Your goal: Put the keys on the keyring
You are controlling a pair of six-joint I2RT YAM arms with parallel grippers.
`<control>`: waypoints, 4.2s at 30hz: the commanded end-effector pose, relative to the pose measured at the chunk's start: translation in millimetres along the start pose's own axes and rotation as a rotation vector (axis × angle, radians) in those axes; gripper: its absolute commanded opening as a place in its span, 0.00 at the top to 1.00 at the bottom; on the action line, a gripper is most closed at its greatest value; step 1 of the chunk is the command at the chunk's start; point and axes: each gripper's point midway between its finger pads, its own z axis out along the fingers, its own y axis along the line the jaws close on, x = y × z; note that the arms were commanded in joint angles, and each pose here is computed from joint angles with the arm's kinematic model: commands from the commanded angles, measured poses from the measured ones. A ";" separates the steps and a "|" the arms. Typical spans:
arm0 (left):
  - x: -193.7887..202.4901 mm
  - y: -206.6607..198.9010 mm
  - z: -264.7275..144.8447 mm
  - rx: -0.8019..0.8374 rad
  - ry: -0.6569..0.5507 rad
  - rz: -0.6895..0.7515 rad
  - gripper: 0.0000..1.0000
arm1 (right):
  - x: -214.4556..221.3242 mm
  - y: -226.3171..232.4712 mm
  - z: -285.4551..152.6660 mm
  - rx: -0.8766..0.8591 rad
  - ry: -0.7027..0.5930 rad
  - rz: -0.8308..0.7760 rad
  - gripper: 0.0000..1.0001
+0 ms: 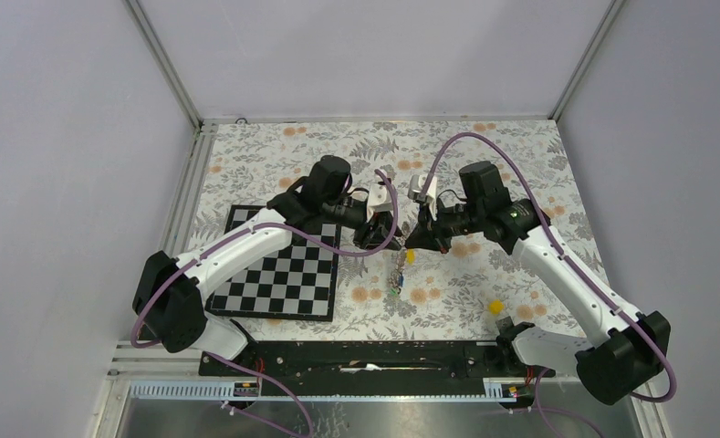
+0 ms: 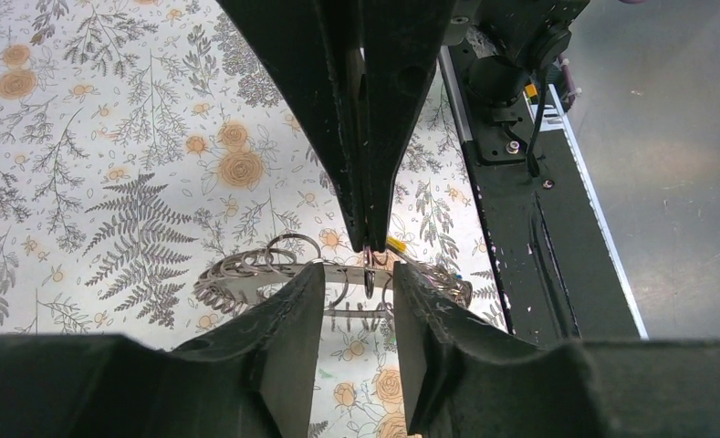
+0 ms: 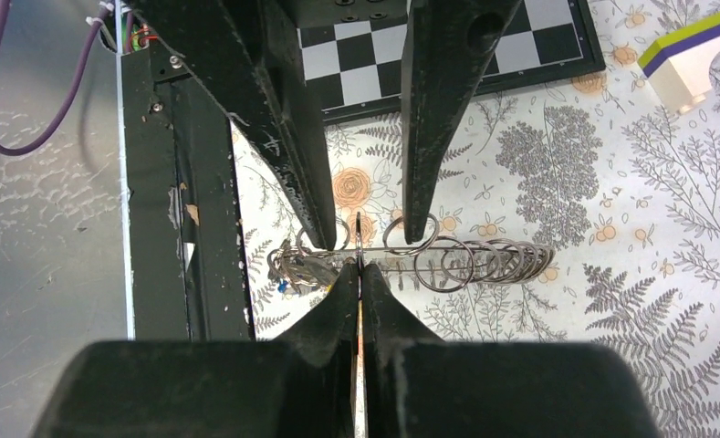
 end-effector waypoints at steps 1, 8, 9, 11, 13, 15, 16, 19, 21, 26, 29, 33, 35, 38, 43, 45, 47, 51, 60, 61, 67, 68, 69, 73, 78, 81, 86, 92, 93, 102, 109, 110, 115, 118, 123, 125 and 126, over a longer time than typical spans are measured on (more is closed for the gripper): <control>-17.4 5.4 -0.6 0.000 -0.047 0.090 0.60 | -14.4 0.7 -6.2 0.016 0.008 -0.025 1.00; -20.8 4.4 0.7 0.015 -0.059 0.108 0.62 | -13.2 2.1 -4.4 0.000 0.015 -0.009 1.00; -21.3 4.1 1.1 0.019 -0.061 0.108 0.64 | -12.0 2.5 -3.8 -0.004 0.017 -0.004 1.00; -21.8 3.6 2.1 0.024 -0.062 0.111 0.69 | -13.3 2.8 -3.3 -0.007 0.012 -0.006 1.00; -20.7 2.6 3.3 0.030 -0.061 0.109 0.73 | -13.6 3.3 -3.3 -0.009 0.010 -0.001 1.00; -18.9 1.2 4.7 0.039 -0.060 0.109 0.75 | -15.1 3.4 -3.8 -0.008 0.006 -0.004 1.00; -17.3 0.3 5.2 0.045 -0.059 0.107 0.77 | -15.4 3.4 -4.0 -0.007 0.005 -0.005 1.00; -14.9 -3.0 7.2 0.064 -0.060 0.105 0.83 | -16.8 3.1 -3.9 -0.005 0.001 -0.006 1.00; -14.3 -5.8 8.1 0.082 -0.063 0.104 0.94 | -18.3 2.3 -4.3 0.000 -0.004 -0.007 1.00; -19.2 -13.1 6.8 0.114 -0.080 0.076 1.00 | -22.6 -1.3 -7.4 0.038 -0.026 -0.033 0.88; -28.9 -12.8 4.2 0.104 -0.120 0.031 1.00 | -27.4 -3.7 -13.5 0.081 -0.056 -0.058 0.75; -42.2 -14.2 -1.5 0.117 -0.188 -0.036 1.00 | -32.9 -6.1 -21.7 0.102 -0.084 -0.057 0.69; -45.5 -15.1 -3.4 0.128 -0.214 -0.051 1.00 | -34.7 -5.5 -24.5 0.104 -0.093 -0.059 0.69; -47.3 -15.8 -5.0 0.136 -0.241 -0.084 1.00 | -36.0 -1.6 -26.4 0.086 -0.108 -0.059 0.69; -50.0 -16.4 -6.3 0.135 -0.267 -0.098 1.00 | -29.6 4.1 -21.8 0.038 -0.110 -0.037 0.69; -51.8 -15.5 -7.0 0.128 -0.278 -0.101 1.00 | -28.5 7.7 -20.1 0.012 -0.114 -0.031 0.69; -51.9 -14.1 -7.5 0.121 -0.283 -0.107 1.00 | -27.5 9.2 -19.6 0.003 -0.115 -0.026 0.69; -52.0 -11.5 -9.1 0.106 -0.290 -0.111 1.00 | -22.5 9.5 -18.7 0.003 -0.107 -0.015 0.69; -50.2 -10.3 -14.4 0.102 -0.300 -0.100 1.00 | -16.4 4.8 -21.7 0.039 -0.099 -0.010 0.73; -50.5 -10.4 -15.2 0.102 -0.302 -0.100 1.00 | -15.7 4.9 -21.3 0.037 -0.099 -0.009 0.74; -55.8 -11.5 -18.5 0.110 -0.331 -0.102 1.00 | -11.7 4.4 -17.2 0.020 -0.098 0.010 0.85; -56.4 -11.1 -18.9 0.109 -0.336 -0.100 1.00 | -11.6 4.8 -16.6 0.015 -0.099 0.014 0.87; -56.8 -11.5 -19.0 0.112 -0.340 -0.101 1.00 | -11.2 4.7 -15.6 0.011 -0.100 0.018 0.89; -58.0 -11.7 -19.2 0.117 -0.358 -0.108 1.00 | -9.8 4.2 -12.0 -0.006 -0.102 0.037 0.92; -61.3 -12.1 -19.6 0.118 -0.389 -0.112 1.00 | -9.2 4.6 -7.4 -0.031 -0.114 0.065 0.88; -58.7 -11.4 -18.7 0.116 -0.390 -0.113 1.00 | -15.7 5.9 -9.6 -0.033 -0.127 0.055 0.79; -53.0 -10.7 -18.0 0.110 -0.378 -0.114 1.00 | -29.6 8.0 -19.1 -0.016 -0.146 0.013 0.68; -48.5 -10.5 -16.8 0.111 -0.368 -0.112 1.00 | -39.1 9.3 -24.5 -0.014 -0.155 -0.009 0.68; -48.3 -10.6 -16.8 0.111 -0.367 -0.111 1.00 | -39.4 9.6 -24.7 -0.016 -0.156 -0.009 0.68; -48.9 -10.0 -16.4 0.113 -0.365 -0.113 1.00 | -36.1 10.0 -19.6 -0.046 -0.156 0.015 0.73; -48.3 -10.0 -15.9 0.118 -0.364 -0.116 1.00 | -37.2 7.8 -17.3 -0.053 -0.162 0.014 0.85; -47.7 -10.0 -15.8 0.118 -0.364 -0.116 1.00 | -38.0 7.5 -17.5 -0.052 -0.162 0.012 0.92; -43.6 -8.3 -15.2 0.108 -0.353 -0.106 1.00 | -38.0 4.9 -20.6 -0.025 -0.144 0.000 1.00; -39.4 -2.7 -14.3 0.085 -0.310 -0.077 0.92 | -36.1 0.4 -24.0 0.017 -0.113 -0.004 1.00; -31.5 14.4 -12.2 0.005 -0.207 -0.016 0.67 | -29.7 -5.1 -26.0 0.074 -0.020 0.012 1.00; -35.0 16.6 -12.7 -0.004 -0.206 0.001 0.60 | -26.6 -5.3 -26.0 0.078 0.012 0.027 1.00; -35.9 16.0 -11.7 0.000 -0.206 0.003 0.58 | -24.9 -6.9 -25.7 0.084 0.027 0.034 1.00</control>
